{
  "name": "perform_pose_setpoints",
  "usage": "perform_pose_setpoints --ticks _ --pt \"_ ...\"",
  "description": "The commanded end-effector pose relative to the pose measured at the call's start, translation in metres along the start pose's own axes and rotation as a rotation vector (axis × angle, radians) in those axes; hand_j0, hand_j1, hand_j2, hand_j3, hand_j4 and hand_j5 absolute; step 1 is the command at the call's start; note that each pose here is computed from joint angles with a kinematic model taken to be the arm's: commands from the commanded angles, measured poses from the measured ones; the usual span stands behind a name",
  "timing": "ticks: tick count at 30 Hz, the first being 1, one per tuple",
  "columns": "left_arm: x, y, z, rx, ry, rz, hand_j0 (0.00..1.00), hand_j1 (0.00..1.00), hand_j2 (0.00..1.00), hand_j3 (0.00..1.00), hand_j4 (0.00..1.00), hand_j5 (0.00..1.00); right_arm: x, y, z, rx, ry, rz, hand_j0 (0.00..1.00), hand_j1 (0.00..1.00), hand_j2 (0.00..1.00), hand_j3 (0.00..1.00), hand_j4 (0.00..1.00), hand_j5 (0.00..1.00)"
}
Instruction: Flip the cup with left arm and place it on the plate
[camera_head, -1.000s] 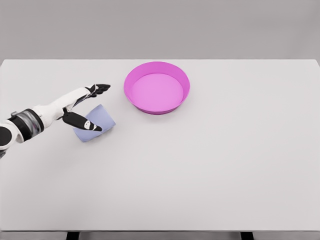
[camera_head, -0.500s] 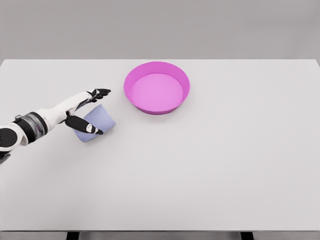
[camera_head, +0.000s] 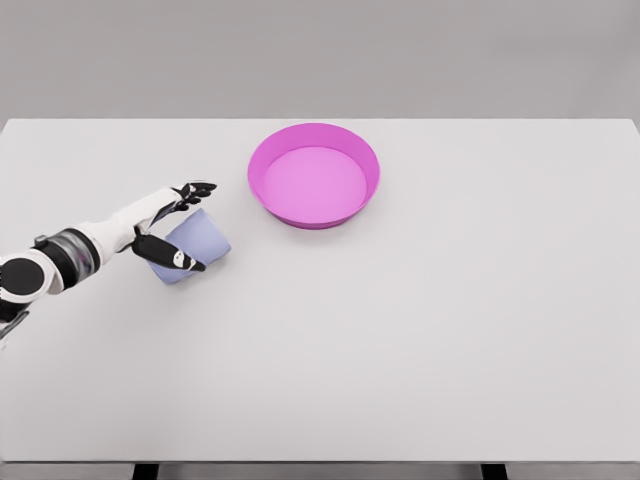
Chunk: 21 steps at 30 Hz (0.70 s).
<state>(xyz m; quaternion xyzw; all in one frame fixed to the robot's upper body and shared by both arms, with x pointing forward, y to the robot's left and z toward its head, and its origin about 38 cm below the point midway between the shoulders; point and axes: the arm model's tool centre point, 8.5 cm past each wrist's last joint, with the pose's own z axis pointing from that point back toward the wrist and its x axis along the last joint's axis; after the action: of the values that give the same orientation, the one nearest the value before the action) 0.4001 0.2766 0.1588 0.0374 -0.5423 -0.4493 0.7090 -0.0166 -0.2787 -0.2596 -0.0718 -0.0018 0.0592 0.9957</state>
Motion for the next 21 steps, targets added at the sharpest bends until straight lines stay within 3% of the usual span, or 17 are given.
perform_pose_setpoints --ticks 1,7,14,18,21 --pt "-0.001 -0.001 0.0 0.006 0.005 0.001 1.0 1.0 1.0 1.0 1.0 1.0 0.0 0.0 0.0 0.0 0.001 0.0 1.0 1.0 1.0 1.0 1.0 1.0" --pt "-0.003 -0.005 -0.001 0.004 0.012 0.003 1.0 1.0 1.0 1.0 1.0 1.0 0.0 0.0 0.0 -0.001 0.001 0.0 1.0 1.0 1.0 1.0 1.0 1.0" --pt "-0.003 -0.012 -0.005 0.025 0.005 0.012 0.85 0.85 0.85 0.85 0.85 0.85 0.0 0.0 0.0 0.0 0.001 0.0 1.0 1.0 1.0 1.0 1.0 1.0" --pt "-0.003 -0.012 -0.005 0.025 0.003 0.014 0.66 0.66 0.66 0.66 0.66 0.66 0.0 0.0 0.0 0.0 0.001 0.0 1.0 1.0 1.0 1.0 1.0 1.0" --pt "-0.003 -0.012 -0.005 0.024 0.005 0.013 0.66 0.66 0.66 0.66 0.66 0.66 0.0 0.0 0.0 0.0 0.001 0.0 1.0 1.0 1.0 1.0 1.0 1.0"
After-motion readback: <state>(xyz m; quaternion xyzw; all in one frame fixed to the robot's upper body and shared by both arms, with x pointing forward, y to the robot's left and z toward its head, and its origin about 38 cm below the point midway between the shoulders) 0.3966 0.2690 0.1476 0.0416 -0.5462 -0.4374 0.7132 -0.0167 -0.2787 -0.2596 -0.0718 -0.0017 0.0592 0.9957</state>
